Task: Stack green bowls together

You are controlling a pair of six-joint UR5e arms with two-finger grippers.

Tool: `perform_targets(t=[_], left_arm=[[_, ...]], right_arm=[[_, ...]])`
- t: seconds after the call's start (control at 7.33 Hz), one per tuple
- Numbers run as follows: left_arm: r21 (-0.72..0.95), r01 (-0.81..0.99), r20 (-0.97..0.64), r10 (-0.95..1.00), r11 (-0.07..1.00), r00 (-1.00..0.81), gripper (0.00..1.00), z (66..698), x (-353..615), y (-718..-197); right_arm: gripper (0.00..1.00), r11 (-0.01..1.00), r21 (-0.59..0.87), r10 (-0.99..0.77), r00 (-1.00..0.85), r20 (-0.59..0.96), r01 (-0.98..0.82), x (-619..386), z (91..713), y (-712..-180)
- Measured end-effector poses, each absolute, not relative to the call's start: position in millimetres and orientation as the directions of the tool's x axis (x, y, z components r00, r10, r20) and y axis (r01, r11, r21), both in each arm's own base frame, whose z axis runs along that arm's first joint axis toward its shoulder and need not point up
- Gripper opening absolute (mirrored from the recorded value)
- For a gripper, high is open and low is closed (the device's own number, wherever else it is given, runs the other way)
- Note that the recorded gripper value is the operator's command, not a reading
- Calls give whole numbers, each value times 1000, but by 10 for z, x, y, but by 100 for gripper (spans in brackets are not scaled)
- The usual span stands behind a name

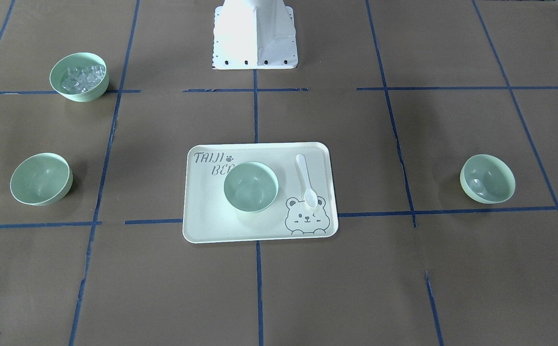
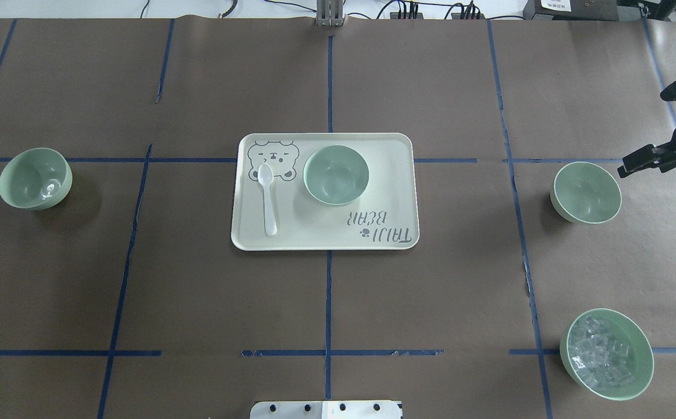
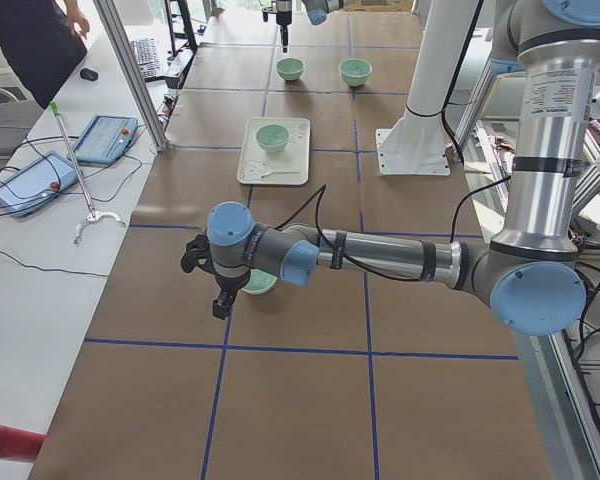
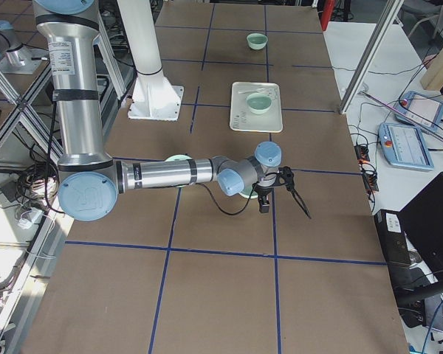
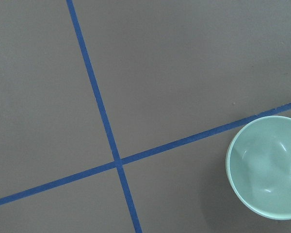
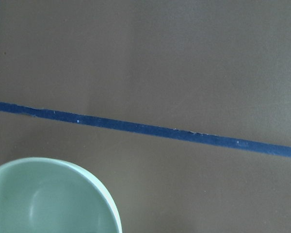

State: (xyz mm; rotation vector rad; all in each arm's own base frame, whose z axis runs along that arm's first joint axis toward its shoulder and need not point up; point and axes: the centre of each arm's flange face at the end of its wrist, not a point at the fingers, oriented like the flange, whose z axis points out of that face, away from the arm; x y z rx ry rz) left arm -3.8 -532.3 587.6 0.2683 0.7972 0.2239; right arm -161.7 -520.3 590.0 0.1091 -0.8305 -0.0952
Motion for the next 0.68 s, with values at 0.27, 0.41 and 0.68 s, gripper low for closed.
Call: perform_targets(t=[0.27, 0.41, 0.68], left_arm=[[316, -95, -674, 294, 944, 678, 100, 5868, -11, -5328], [316, -95, -674, 294, 944, 678, 100, 5865, -9, -5331], [315, -95, -674, 293, 944, 678, 100, 5869, -6, -5342]], right_arm=[[85, 992, 116, -113, 675, 729, 41, -1855, 5937, -5110], [22, 992, 117, -116, 684, 720, 46, -1926, 5961, -5086], [0, 992, 115, -119, 687, 716, 53, -1976, 5975, -5064]])
